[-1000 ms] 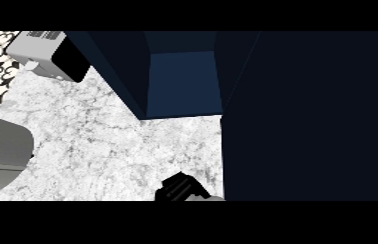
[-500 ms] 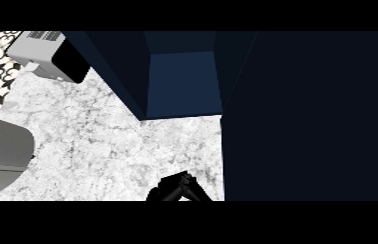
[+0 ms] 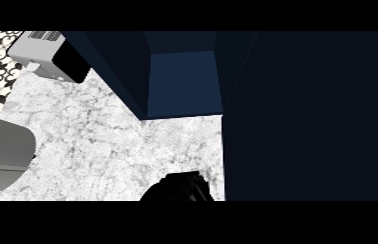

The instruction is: Pick up the bottled water, place it into the cabinet and close the cabinet

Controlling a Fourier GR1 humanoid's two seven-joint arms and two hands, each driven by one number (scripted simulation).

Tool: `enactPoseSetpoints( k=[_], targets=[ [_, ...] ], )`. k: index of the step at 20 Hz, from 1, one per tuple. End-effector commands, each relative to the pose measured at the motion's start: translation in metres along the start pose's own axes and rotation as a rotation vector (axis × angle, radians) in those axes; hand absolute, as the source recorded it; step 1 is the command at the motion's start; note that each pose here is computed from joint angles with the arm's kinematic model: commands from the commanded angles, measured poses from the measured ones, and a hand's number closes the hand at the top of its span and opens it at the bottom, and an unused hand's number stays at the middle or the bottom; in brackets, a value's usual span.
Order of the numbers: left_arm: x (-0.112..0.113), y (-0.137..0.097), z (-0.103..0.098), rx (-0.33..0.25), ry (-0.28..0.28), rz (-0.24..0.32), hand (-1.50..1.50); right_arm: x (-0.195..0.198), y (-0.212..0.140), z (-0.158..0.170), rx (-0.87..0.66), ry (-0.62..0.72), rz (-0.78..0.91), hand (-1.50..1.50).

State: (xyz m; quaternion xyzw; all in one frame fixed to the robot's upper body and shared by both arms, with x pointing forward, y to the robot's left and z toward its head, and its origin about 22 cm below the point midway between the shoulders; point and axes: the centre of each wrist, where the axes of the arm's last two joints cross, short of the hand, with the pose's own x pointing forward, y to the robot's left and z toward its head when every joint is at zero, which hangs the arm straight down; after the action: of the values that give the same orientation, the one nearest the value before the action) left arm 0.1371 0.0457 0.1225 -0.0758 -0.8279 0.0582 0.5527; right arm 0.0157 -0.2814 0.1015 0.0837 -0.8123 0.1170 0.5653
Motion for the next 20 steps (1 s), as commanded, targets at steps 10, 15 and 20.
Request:
enactPoseSetpoints(
  k=[10,15,20],
  targets=[
    [0.008,-0.037,-0.080,0.053,0.029,0.014,1.50,0.010,0.001,-0.010,-0.011,-0.042,0.009,-1.50],
    [0.002,-0.035,-0.104,0.061,0.019,-0.042,1.50,0.017,-0.010,-0.010,-0.037,-0.045,0.028,-1.50],
    [-0.009,-0.026,-0.133,0.096,0.037,-0.089,1.50,0.026,-0.007,-0.009,-0.051,-0.035,0.027,-1.50]
  ],
)
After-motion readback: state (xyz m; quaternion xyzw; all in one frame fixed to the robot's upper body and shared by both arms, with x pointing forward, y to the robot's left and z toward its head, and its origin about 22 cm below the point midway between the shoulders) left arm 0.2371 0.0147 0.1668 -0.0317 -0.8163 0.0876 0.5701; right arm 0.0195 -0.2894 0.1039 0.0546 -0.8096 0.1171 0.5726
